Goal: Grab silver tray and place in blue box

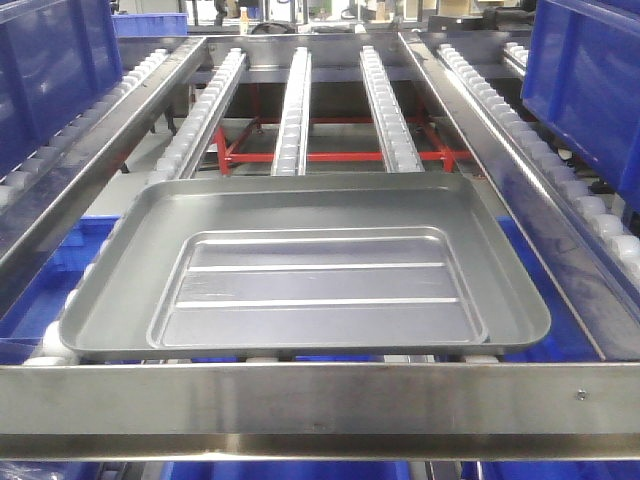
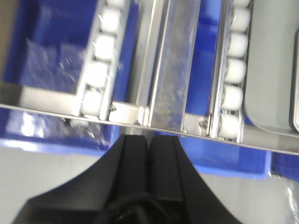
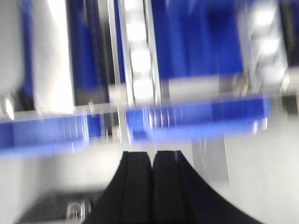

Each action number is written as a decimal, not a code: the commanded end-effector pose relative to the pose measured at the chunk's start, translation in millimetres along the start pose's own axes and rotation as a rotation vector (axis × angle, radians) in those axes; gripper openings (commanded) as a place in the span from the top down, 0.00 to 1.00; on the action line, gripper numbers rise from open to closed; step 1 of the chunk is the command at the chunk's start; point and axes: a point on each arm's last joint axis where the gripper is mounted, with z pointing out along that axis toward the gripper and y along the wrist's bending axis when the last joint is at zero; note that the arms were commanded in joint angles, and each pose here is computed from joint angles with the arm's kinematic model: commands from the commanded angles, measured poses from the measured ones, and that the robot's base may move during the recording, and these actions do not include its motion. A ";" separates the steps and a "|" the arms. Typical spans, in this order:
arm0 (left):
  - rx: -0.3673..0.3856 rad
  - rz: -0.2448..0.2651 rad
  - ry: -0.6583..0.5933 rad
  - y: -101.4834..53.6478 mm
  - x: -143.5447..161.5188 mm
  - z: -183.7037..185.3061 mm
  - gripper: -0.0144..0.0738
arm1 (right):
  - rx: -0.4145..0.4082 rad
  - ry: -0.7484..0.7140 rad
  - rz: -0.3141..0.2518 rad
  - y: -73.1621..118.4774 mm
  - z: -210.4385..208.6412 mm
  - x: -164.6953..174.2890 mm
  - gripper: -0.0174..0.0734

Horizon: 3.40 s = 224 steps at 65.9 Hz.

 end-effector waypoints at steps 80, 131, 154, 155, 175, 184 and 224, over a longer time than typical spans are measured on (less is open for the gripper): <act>0.117 0.043 0.208 -169.0 -63.8 131.1 0.95 | -0.122 0.159 -0.138 180.0 113.9 -121.8 0.74; 0.130 0.031 0.241 -175.3 -55.4 156.7 0.61 | -0.140 0.165 -0.128 185.4 125.5 -119.0 0.38; 0.153 0.041 0.224 -182.3 -56.3 154.1 0.61 | -0.139 0.169 -0.128 185.8 128.0 -118.3 0.38; 0.153 0.041 0.224 -182.4 -56.3 154.1 0.61 | -0.139 0.169 -0.128 185.8 128.0 -118.3 0.38; 0.137 0.064 0.242 -182.9 -53.1 153.1 0.61 | -0.136 0.183 -0.125 186.1 130.9 -116.6 0.38; 0.135 0.065 0.246 -182.9 -52.4 154.4 0.61 | -0.136 0.182 -0.124 186.2 130.8 -116.7 0.38; 0.105 0.046 0.316 -183.0 -40.4 170.9 0.61 | -0.139 0.180 -0.125 186.8 131.2 -116.6 0.38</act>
